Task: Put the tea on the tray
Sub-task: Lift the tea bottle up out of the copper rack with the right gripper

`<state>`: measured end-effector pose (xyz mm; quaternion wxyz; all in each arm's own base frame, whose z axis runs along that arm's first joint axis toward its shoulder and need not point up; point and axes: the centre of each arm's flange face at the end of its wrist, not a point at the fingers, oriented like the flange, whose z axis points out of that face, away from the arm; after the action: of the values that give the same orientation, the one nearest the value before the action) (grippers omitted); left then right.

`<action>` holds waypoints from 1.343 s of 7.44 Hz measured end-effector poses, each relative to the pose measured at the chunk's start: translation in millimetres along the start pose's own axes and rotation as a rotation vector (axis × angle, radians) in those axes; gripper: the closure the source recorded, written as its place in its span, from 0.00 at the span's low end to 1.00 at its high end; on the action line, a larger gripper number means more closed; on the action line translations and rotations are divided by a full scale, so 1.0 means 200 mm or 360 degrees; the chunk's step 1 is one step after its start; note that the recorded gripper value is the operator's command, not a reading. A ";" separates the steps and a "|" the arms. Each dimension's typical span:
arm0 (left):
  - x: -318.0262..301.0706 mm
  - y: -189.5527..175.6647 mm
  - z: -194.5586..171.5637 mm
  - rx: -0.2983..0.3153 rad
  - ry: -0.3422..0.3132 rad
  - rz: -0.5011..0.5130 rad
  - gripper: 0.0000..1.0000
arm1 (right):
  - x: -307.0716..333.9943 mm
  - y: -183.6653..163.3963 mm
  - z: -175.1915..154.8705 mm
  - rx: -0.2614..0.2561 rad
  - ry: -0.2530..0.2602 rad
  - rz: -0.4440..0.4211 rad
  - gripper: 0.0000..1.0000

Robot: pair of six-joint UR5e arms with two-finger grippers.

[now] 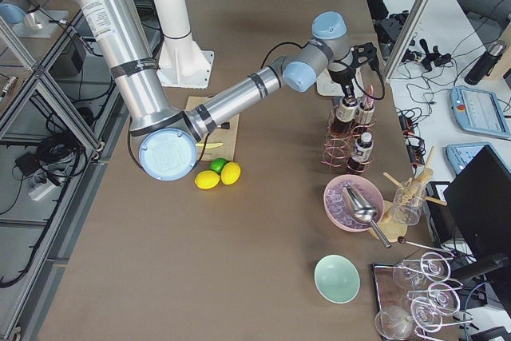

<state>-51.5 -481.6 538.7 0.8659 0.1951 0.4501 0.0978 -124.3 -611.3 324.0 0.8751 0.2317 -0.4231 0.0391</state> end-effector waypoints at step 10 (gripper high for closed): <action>-0.04 0.12 0.03 -0.0011 0.0011 -0.0021 0.02 | -1.56 0.17 -0.15 -0.0036 0.0010 0.0102 1.00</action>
<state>-51.1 -464.0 556.7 0.8656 0.1889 0.4540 0.0943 -309.9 -528.3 84.2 0.8773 0.2080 -0.4279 0.0631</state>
